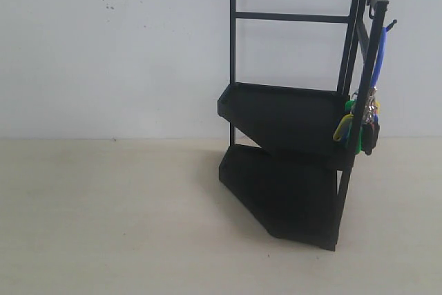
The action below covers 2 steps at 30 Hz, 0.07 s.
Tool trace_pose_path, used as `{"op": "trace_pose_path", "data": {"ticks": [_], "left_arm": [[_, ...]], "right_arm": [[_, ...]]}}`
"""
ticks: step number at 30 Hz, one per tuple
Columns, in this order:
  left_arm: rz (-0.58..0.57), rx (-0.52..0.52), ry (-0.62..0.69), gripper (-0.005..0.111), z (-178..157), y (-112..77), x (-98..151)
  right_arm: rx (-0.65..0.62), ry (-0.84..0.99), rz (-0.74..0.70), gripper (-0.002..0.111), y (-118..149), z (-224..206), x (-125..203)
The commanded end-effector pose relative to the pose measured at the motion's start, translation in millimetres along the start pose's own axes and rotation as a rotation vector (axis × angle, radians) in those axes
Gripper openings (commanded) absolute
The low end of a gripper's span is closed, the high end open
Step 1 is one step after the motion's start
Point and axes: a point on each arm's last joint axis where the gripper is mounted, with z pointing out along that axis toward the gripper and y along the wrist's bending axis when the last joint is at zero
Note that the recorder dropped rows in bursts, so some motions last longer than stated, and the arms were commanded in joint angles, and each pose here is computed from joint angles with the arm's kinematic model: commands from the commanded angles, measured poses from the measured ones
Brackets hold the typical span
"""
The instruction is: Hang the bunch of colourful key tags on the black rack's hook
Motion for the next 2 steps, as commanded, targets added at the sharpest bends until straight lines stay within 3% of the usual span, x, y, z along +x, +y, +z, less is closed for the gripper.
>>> {"op": "trace_pose_path", "data": {"ticks": [1,2], "left_arm": [[-0.006,0.01,-0.002,0.004,0.1,-0.6,-0.9],[-0.006,0.01,-0.002,0.004,0.1,-0.6,-0.9]], "right_arm": [[0.003,-0.012,-0.007,0.0,-0.2,-0.4,-0.9],[0.003,-0.012,-0.007,0.0,-0.2,-0.4,-0.9]]}}
